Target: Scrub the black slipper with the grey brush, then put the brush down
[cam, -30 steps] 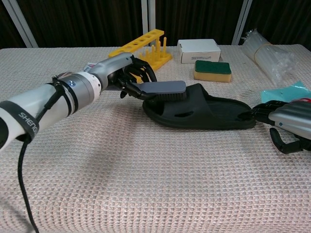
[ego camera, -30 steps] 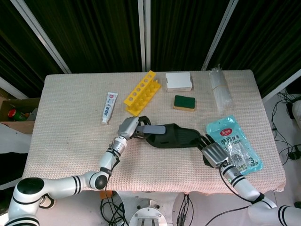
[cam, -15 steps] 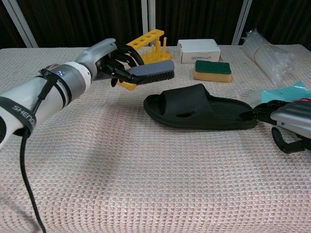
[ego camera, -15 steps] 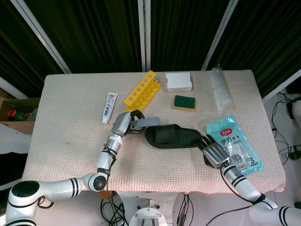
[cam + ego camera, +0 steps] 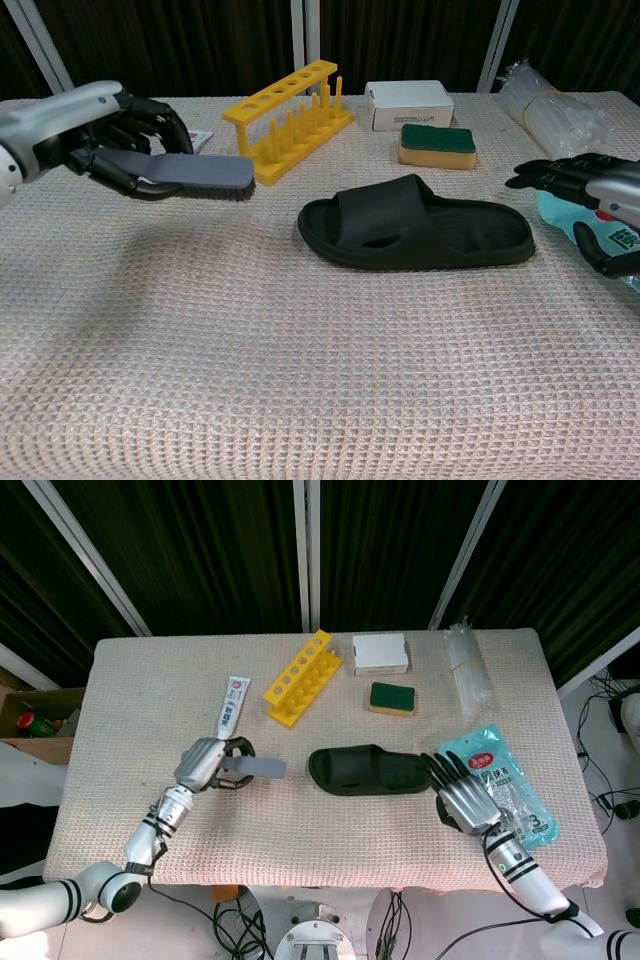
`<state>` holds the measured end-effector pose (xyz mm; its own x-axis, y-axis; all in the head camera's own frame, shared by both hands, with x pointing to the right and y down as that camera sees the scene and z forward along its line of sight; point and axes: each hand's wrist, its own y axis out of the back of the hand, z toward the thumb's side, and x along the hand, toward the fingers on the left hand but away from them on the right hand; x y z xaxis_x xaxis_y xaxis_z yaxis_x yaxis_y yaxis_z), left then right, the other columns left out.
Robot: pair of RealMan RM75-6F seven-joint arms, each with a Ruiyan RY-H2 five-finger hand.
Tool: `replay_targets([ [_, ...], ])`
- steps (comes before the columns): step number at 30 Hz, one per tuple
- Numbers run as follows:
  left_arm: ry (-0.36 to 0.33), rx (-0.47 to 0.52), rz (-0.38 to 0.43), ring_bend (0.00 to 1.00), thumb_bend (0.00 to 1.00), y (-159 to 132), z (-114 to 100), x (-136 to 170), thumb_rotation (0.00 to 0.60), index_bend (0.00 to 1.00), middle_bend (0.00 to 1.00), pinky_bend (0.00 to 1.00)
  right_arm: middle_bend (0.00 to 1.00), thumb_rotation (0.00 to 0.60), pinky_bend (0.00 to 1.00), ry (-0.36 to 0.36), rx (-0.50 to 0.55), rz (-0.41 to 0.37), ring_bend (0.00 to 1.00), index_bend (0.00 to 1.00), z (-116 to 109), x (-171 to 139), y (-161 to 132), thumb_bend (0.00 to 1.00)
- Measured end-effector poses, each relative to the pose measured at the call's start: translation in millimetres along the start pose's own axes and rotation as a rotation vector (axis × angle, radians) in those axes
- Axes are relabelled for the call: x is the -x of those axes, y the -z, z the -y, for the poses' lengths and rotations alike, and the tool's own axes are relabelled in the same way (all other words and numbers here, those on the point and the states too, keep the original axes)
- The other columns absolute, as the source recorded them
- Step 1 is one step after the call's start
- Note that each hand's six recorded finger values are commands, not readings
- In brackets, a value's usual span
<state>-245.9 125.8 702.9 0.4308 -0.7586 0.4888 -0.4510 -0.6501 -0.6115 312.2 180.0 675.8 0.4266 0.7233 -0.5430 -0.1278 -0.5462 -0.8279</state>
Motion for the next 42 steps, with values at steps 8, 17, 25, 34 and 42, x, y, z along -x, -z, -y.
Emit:
replay_targets([
  [8,0.032,-0.082,-0.035,0.69,0.47,39.7,9.3,16.1,0.600,0.78,0.81,0.72,0.00,0.470,0.00,0.248,0.103,0.013,0.00,0.00,-41.8,-20.8,11.7,0.77],
  [17,0.035,-0.083,-0.041,0.69,0.47,53.4,22.6,14.0,0.600,0.78,0.81,0.72,0.00,0.471,0.00,0.324,0.110,0.039,0.00,0.00,-61.2,-29.3,23.5,0.77],
  [25,0.051,-0.063,-0.074,0.68,0.47,67.3,30.9,13.5,0.600,0.77,0.80,0.72,0.00,0.471,0.00,0.314,0.110,0.045,0.00,0.00,-57.6,-28.9,24.0,0.76],
  [34,0.083,-0.092,-0.086,0.62,0.46,69.7,37.4,11.3,0.600,0.70,0.74,0.68,0.00,0.471,0.00,0.310,0.100,0.041,0.00,0.00,-57.6,-26.1,21.5,0.80],
  [42,0.102,-0.118,-0.083,0.43,0.45,70.2,36.8,13.2,0.435,0.48,0.50,0.55,0.00,0.469,0.00,0.313,0.086,0.048,0.00,0.00,-58.6,-27.3,23.1,0.79],
])
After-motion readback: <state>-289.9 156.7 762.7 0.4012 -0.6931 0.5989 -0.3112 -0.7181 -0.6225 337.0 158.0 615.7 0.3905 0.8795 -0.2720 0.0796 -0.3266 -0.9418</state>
